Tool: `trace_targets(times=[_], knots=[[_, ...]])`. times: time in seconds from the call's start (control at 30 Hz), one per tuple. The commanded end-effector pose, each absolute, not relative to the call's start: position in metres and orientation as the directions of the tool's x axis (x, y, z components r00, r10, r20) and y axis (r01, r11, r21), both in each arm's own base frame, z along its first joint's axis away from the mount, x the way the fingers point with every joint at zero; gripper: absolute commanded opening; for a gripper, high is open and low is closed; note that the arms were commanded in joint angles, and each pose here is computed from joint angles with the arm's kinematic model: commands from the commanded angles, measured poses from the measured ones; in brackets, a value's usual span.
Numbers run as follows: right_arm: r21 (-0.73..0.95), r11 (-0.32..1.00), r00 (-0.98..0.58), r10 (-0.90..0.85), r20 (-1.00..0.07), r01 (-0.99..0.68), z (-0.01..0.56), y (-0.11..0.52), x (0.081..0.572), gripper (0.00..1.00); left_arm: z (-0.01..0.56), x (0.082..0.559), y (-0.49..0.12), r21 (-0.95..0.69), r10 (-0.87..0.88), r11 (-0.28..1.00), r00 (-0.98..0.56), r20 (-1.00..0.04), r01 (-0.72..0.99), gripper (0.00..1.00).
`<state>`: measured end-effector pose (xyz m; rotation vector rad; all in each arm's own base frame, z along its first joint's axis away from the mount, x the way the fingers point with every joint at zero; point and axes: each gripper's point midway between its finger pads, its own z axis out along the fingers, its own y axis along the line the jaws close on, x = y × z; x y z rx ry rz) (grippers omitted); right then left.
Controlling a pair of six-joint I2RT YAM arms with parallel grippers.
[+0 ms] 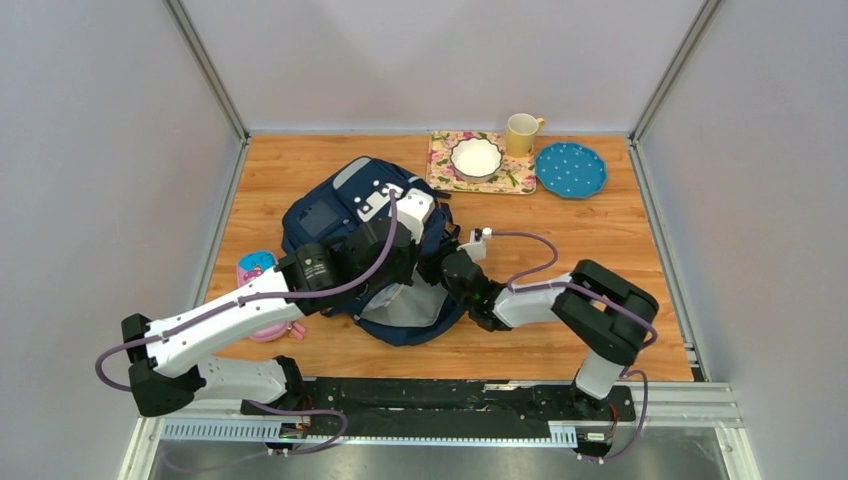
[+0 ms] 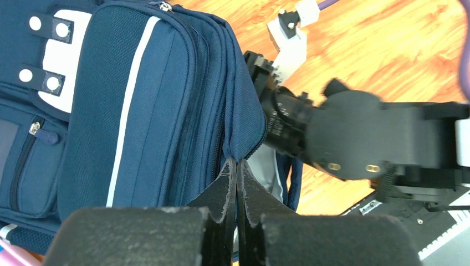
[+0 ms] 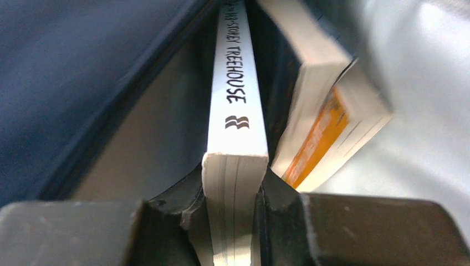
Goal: Pack the student bag
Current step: Place the book in the student bag.
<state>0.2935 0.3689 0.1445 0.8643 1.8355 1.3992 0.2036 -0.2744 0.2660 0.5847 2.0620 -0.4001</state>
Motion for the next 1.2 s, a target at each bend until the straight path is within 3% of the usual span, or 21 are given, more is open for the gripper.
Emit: trace_targets(times=[0.0, 0.1, 0.23, 0.3, 0.4, 0.6, 0.7, 0.8, 0.87, 0.9, 1.0, 1.17], knots=[[0.985, 0.102, -0.296, 0.953, -0.057, 0.138, 0.152, 0.357, 0.337, 0.02, 0.321, 0.198, -0.28, -0.224, 0.026, 0.8, -0.406, -0.914, 0.556, 0.0], [0.968, 0.196, -0.289, 0.946, -0.145, 0.156, 0.139, 0.359, 0.336, 0.25, 0.316, 0.196, -0.278, -0.228, 0.026, 0.799, -0.411, -0.911, 0.557, 0.0], [0.947, 0.269, -0.375, 0.908, -0.188, 0.177, 0.118, 0.359, 0.319, 0.71, 0.312, 0.197, -0.277, -0.218, 0.036, 0.803, -0.411, -0.911, 0.555, 0.0], [0.936, 0.301, -0.43, 0.881, -0.199, 0.184, 0.107, 0.356, 0.306, 0.79, 0.31, 0.197, -0.278, -0.212, 0.043, 0.802, -0.407, -0.912, 0.559, 0.0], [0.924, 0.336, -0.541, 0.819, -0.191, 0.181, 0.098, 0.361, 0.284, 0.81, 0.309, 0.198, -0.278, -0.204, 0.048, 0.803, -0.402, -0.914, 0.56, 0.0], [0.93, 0.328, -0.598, 0.784, -0.17, 0.167, 0.101, 0.357, 0.266, 0.8, 0.305, 0.199, -0.278, -0.2, 0.052, 0.804, -0.4, -0.915, 0.56, 0.0], [0.928, 0.328, -0.598, 0.784, -0.164, 0.175, 0.101, 0.354, 0.264, 0.75, 0.304, 0.198, -0.278, -0.2, 0.051, 0.801, -0.398, -0.916, 0.564, 0.0], [0.933, 0.316, -0.596, 0.788, -0.158, 0.171, 0.103, 0.36, 0.268, 0.5, 0.304, 0.198, -0.278, -0.202, 0.049, 0.799, -0.396, -0.917, 0.567, 0.0], [0.947, 0.282, -0.586, 0.798, -0.144, 0.152, 0.11, 0.366, 0.275, 0.4, 0.303, 0.197, -0.279, -0.203, 0.053, 0.797, -0.399, -0.915, 0.569, 0.0], [0.951, 0.273, -0.579, 0.803, -0.143, 0.143, 0.113, 0.369, 0.278, 0.27, 0.302, 0.197, -0.278, -0.201, 0.055, 0.799, -0.402, -0.914, 0.567, 0.0], [0.962, 0.243, -0.56, 0.818, -0.134, 0.126, 0.125, 0.38, 0.293, 0.12, 0.296, 0.196, -0.275, -0.199, 0.063, 0.804, -0.413, -0.909, 0.56, 0.0], [0.97, 0.219, -0.53, 0.837, -0.132, 0.104, 0.137, 0.397, 0.322, 0.08, 0.288, 0.194, -0.272, -0.205, 0.062, 0.81, -0.428, -0.902, 0.549, 0.0]])
